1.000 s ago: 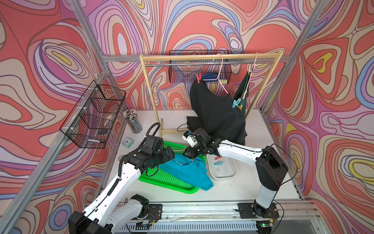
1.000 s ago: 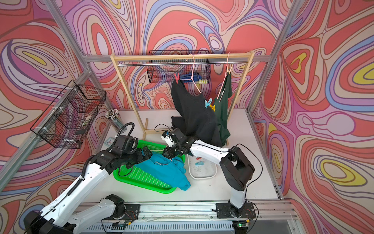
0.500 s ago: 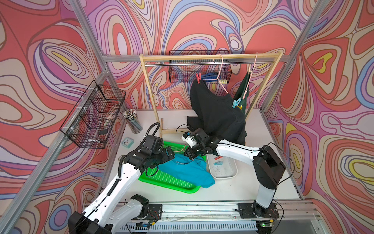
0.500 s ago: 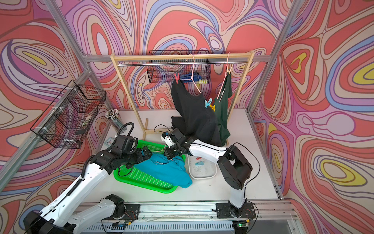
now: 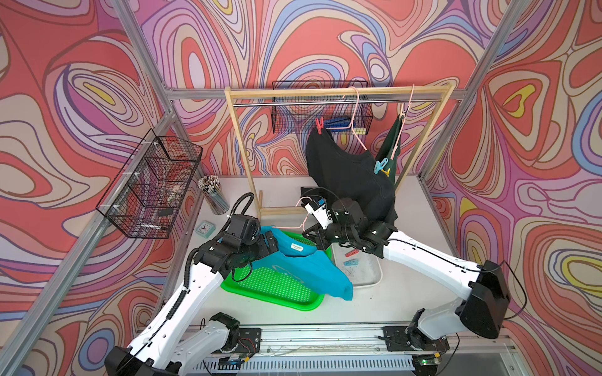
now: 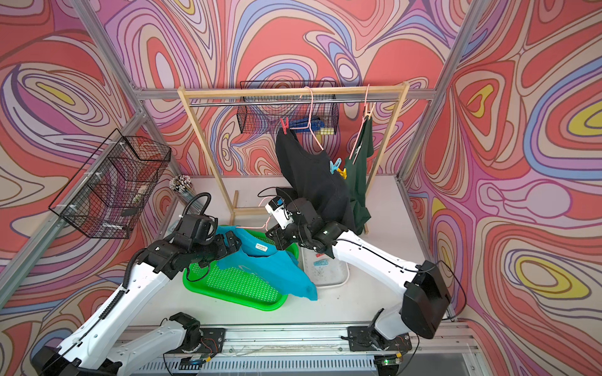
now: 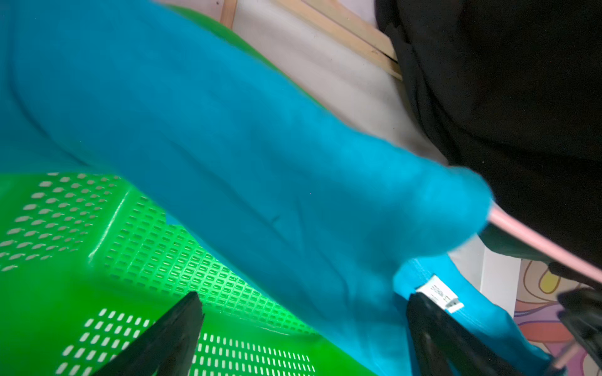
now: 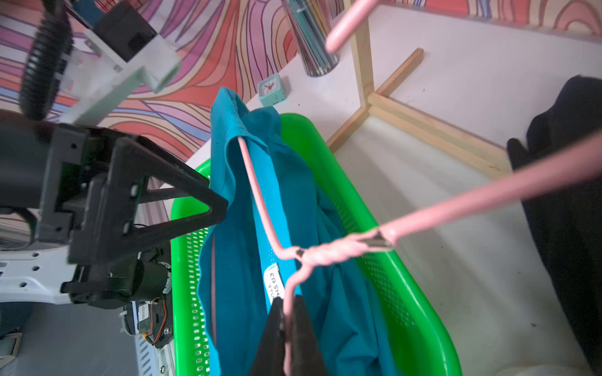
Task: Remove the clothespins securing t-shirts to the hanger
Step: Pick up the hanger from the basket.
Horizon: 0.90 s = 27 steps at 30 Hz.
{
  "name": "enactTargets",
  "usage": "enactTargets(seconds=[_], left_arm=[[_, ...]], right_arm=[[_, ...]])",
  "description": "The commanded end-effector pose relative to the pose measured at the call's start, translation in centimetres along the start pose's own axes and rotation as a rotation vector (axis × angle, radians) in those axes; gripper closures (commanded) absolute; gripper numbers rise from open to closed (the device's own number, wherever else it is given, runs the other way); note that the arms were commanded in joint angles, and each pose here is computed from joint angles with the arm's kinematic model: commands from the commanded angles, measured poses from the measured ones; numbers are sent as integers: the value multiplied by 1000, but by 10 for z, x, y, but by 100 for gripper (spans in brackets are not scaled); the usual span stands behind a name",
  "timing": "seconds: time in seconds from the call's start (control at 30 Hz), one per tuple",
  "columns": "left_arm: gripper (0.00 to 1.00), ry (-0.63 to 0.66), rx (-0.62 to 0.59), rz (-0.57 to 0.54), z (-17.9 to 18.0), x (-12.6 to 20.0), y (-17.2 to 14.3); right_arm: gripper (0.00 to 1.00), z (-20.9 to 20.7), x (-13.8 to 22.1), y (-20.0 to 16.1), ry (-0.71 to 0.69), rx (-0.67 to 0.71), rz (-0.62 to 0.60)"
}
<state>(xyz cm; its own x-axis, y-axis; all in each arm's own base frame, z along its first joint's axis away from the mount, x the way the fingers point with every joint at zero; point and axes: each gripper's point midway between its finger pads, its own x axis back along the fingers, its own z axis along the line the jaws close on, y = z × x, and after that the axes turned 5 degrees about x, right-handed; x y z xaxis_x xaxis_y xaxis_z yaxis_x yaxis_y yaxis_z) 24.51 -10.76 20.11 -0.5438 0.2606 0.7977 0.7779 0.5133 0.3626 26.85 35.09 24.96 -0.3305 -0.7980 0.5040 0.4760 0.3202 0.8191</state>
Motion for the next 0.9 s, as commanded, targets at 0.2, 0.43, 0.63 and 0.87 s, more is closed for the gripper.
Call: enactTargets(seconds=[0.2,0.43,0.63,0.87], left_arm=[[0,82,-12,-100,2,32,30],[0,64,52,-121,7,40,43],[0,47,187,-137,30,38,61],[0,-45,333,-121,33,18,76]], right_arm=[[100,4,36,12,-36,20,-93],[100,6,41,12,-34,28,-113],[100,10,47,13,-21,33,-128],[100,13,48,13,-7,37,-136]])
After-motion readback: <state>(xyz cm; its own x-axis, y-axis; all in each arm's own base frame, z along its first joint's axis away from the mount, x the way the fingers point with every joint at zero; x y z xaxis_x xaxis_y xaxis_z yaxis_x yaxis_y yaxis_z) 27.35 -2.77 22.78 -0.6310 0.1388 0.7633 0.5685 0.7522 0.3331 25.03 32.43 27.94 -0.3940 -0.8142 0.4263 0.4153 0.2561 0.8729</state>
